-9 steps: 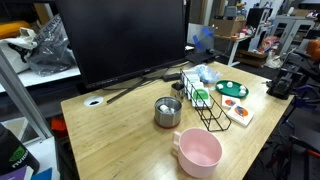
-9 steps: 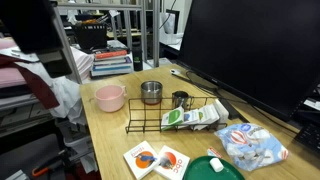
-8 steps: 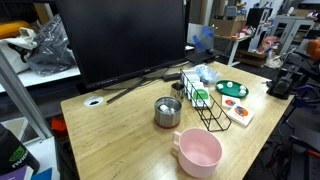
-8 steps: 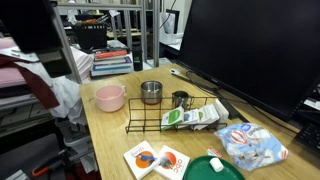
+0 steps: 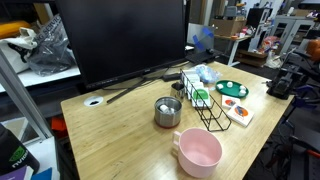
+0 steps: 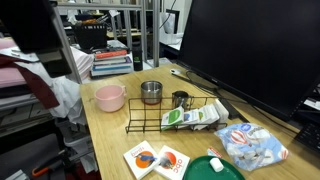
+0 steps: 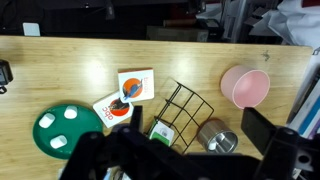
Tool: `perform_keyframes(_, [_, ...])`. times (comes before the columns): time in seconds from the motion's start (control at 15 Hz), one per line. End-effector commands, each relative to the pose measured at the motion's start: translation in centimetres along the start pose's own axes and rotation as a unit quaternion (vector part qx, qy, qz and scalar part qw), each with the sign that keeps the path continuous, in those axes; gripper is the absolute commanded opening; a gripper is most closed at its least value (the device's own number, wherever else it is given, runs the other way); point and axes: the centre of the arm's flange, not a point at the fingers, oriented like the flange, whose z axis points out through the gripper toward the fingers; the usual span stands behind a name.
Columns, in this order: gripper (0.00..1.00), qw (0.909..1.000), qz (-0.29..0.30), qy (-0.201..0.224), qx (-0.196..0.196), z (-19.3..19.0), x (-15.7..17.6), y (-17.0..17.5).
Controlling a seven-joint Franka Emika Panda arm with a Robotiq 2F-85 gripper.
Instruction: Pick the object in the silver bowl and put it in the pink cup
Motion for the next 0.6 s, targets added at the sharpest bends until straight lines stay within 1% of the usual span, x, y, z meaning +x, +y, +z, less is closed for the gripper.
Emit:
perform_keyframes(0.0, [1.00, 0.9999, 0.005, -0.003, -0.009, 0.0, 0.2, -0.1])
perform_keyframes(0.2, [1.00, 0.9994, -0.003, -0.015, -0.030, 0.6, 1.6, -1.0])
perform_keyframes(0.53, [1.00, 0.9964, -0.036, -0.010, -0.076, 2.7, 5.3, -4.6])
